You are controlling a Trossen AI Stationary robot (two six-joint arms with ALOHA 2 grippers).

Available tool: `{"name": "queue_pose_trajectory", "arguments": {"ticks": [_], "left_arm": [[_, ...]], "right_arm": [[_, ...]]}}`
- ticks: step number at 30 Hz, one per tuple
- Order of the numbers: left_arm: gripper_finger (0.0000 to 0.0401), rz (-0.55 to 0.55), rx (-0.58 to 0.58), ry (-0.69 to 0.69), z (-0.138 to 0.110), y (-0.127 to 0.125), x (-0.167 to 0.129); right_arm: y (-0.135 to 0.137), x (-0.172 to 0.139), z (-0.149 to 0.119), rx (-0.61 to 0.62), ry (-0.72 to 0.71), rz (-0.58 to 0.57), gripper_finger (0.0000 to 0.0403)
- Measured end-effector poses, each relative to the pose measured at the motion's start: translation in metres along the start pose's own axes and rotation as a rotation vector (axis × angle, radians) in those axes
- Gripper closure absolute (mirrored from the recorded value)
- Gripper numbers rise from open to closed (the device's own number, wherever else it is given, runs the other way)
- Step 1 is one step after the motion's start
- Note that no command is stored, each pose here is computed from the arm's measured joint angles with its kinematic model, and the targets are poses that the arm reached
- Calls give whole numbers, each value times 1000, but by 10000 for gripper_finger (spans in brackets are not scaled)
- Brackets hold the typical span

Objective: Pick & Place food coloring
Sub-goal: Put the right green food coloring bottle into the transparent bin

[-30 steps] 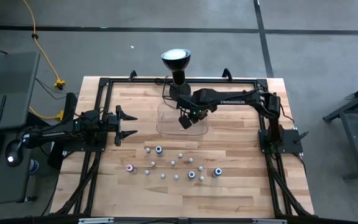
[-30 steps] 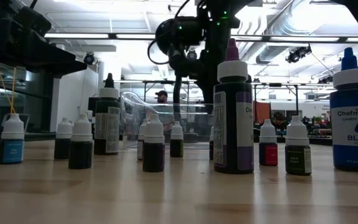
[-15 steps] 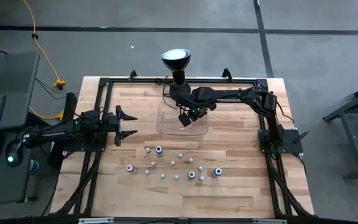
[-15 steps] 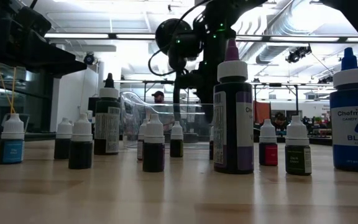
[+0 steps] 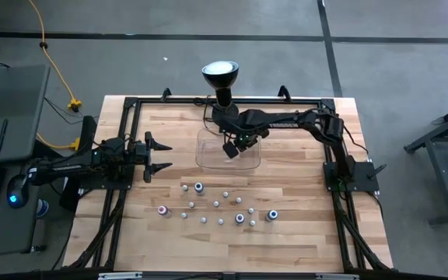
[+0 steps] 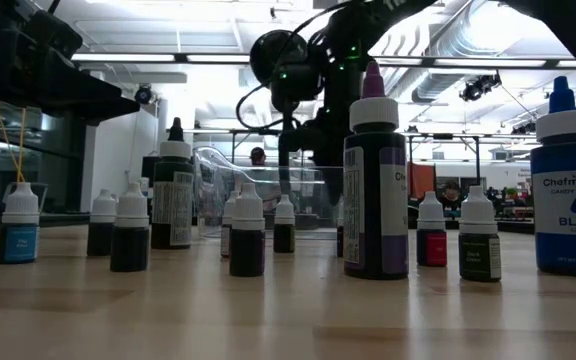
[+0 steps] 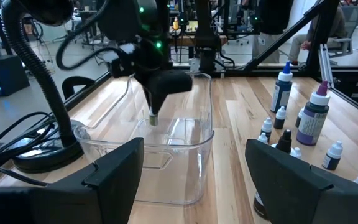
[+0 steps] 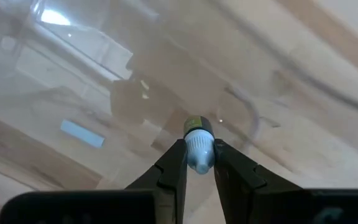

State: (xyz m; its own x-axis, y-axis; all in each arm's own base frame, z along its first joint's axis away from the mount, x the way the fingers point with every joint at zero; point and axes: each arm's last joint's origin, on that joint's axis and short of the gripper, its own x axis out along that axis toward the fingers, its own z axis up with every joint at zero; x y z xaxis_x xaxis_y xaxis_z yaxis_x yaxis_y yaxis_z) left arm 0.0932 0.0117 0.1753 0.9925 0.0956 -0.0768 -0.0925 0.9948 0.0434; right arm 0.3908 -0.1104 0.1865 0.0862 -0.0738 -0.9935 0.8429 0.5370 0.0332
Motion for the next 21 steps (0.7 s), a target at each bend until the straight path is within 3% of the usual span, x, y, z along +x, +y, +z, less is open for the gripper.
{"name": "queue_pose_trajectory", "arguments": {"ticks": [21], "left_arm": [[123,0,0,0,0,0,0]], "right_arm": [[-1,4,3,-19,-16,-17,336]]}}
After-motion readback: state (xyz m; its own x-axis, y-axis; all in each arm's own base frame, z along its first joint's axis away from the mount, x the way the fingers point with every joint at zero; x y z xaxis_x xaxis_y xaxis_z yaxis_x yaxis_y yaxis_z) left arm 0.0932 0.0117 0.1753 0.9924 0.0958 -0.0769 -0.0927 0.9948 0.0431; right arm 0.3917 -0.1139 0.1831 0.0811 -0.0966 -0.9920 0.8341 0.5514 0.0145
